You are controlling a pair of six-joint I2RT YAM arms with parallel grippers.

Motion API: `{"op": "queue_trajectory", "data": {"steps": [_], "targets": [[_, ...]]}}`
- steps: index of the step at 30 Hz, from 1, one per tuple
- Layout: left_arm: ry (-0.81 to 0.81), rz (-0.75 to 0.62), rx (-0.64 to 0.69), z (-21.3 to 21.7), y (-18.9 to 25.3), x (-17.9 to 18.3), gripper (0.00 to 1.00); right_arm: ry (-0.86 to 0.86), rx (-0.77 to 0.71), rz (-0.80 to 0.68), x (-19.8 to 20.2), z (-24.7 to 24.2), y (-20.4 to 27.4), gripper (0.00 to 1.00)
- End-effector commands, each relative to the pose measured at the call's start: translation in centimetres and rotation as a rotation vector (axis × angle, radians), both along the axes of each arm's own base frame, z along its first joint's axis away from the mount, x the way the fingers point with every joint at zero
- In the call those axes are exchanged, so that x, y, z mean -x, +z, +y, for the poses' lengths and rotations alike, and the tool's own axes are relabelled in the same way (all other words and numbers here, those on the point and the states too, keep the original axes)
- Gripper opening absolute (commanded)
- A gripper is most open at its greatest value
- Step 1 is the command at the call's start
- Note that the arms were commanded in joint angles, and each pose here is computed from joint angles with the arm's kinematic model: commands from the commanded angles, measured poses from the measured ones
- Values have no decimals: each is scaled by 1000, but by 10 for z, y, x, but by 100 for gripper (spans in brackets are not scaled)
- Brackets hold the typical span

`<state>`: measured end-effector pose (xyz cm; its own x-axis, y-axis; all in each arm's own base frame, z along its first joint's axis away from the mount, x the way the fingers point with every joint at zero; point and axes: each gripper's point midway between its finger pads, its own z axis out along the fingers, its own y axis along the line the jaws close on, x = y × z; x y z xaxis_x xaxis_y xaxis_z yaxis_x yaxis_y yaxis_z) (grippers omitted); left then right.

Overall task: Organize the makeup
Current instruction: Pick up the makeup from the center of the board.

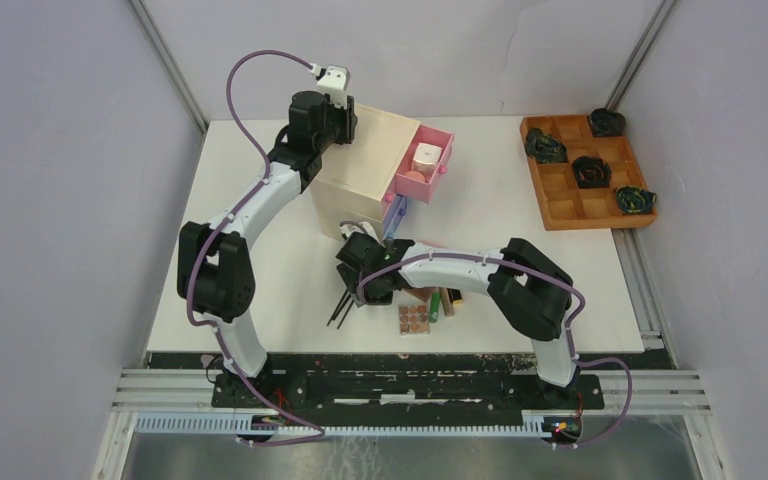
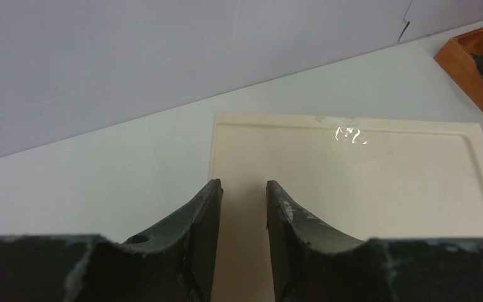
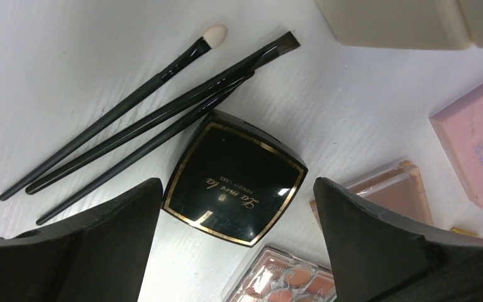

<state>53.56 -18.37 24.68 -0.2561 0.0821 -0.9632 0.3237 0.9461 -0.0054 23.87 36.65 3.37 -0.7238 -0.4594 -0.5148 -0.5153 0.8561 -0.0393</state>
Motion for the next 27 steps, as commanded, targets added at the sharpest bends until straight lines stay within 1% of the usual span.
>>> {"op": "queue_trajectory", "data": {"steps": [1, 5, 9, 10, 12, 14, 16, 17, 19, 20, 21, 24, 27], "targets": [[61, 592, -271, 54, -180, 77, 41, -122, -11, -51, -14, 3, 6, 97], [58, 594, -269, 53, -182, 77, 41, -172, -9, -36, -12, 1, -6, 97], [58, 595, -269, 53, -182, 77, 41, -175, -8, -11, -10, 5, -15, 97], [56, 596, -270, 53, -182, 77, 41, -179, -5, -13, -11, 4, -16, 96], [57, 595, -271, 53, -182, 77, 41, -187, 8, -22, -12, 0, -17, 92], [57, 594, -270, 53, -182, 77, 41, -193, 25, -32, -12, -4, -17, 82], [58, 596, -271, 53, -183, 77, 41, -193, 36, -39, -12, -9, -17, 66], [58, 596, -271, 53, -183, 77, 41, -193, 37, -43, -12, -10, -16, 54], [58, 594, -270, 54, -182, 77, 41, -193, 41, -47, -11, -14, -14, 24], [59, 596, -272, 54, -183, 77, 41, -191, 42, -48, -10, -15, -14, 12], [59, 595, -272, 54, -182, 77, 41, -185, 39, -51, -10, -15, -11, 2], [61, 595, -275, 54, -182, 77, 41, -143, 33, -51, -8, -15, 0, 1], [63, 592, -278, 55, -181, 76, 41, -83, 20, -68, -5, -16, 28, 1]]}}
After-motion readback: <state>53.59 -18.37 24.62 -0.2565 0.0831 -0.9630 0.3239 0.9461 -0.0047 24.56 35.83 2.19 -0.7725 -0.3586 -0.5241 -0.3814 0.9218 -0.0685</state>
